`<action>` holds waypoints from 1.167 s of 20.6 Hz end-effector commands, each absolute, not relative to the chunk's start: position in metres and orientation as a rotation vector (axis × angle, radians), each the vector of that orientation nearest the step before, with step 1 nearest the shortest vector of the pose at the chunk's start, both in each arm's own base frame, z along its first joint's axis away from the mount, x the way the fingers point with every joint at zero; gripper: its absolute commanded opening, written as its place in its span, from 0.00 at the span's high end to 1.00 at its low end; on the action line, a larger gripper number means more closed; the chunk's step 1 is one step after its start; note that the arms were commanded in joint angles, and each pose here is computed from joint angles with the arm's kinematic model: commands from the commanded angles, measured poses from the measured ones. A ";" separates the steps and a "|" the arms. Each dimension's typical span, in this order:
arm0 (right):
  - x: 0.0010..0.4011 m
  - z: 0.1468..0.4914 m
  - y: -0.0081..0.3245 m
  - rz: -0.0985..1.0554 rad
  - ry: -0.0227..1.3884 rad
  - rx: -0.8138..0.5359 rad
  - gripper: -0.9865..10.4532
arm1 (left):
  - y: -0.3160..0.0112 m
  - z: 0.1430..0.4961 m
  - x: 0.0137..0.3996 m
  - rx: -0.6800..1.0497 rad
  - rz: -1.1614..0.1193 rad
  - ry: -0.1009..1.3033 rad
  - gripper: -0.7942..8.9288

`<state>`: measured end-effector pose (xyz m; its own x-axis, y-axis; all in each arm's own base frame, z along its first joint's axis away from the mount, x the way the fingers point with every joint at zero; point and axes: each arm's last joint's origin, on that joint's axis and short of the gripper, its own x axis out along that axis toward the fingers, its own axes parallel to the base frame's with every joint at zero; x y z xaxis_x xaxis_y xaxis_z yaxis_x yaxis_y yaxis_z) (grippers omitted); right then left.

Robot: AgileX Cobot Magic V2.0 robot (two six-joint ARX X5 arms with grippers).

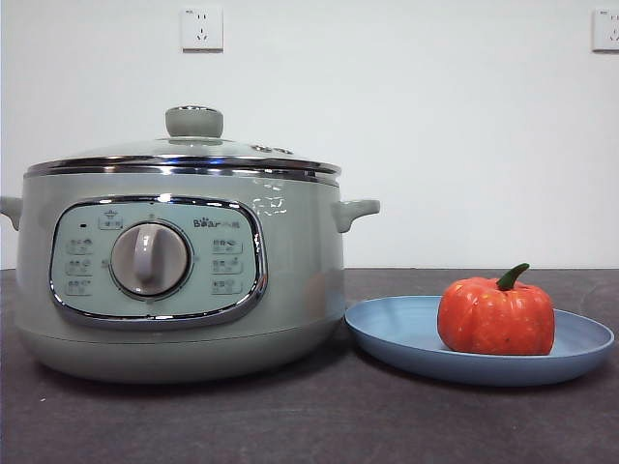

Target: Take the pumpkin out from the steamer,put the pumpkin in the blue plate,close the lid

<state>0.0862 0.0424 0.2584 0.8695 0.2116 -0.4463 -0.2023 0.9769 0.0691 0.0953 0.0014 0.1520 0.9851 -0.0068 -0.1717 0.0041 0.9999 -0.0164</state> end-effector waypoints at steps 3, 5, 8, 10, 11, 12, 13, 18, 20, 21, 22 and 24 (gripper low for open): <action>0.087 0.257 0.043 0.214 0.471 0.025 0.91 | 0.002 0.147 0.096 -0.023 -0.001 0.189 0.92; 0.087 0.257 0.043 0.213 0.471 0.024 0.91 | 0.002 0.147 0.096 -0.023 -0.001 0.189 0.92; 0.087 0.257 0.043 0.213 0.469 0.022 0.91 | 0.002 0.147 0.096 -0.023 -0.001 0.189 0.92; 0.087 0.257 0.042 0.185 0.456 0.009 0.91 | 0.002 0.147 0.096 -0.023 -0.001 0.189 0.92; 0.088 0.258 0.041 0.168 0.441 -0.027 0.91 | 0.002 0.147 0.096 -0.023 -0.001 0.189 0.92; 0.088 0.260 0.042 0.175 0.421 -0.027 0.91 | 0.002 0.147 0.096 -0.023 -0.001 0.189 0.92; 0.088 0.261 0.041 0.187 0.385 -0.024 0.91 | 0.002 0.147 0.096 -0.023 -0.001 0.189 0.92; 0.091 0.213 0.033 0.406 0.194 -0.026 0.91 | 0.002 0.147 0.096 -0.023 0.000 0.189 0.92; 0.092 0.190 0.026 0.397 0.177 -0.008 0.91 | 0.002 0.147 0.096 -0.023 0.000 0.189 0.92; 0.092 0.181 0.024 0.385 0.183 -0.005 0.91 | 0.002 0.147 0.096 -0.023 0.000 0.189 0.92; 0.093 0.174 0.023 0.365 0.191 -0.003 0.91 | 0.002 0.147 0.096 -0.023 0.000 0.189 0.92; 0.093 0.163 0.020 0.340 0.201 -0.005 0.91 | 0.002 0.147 0.096 -0.023 0.000 0.189 0.92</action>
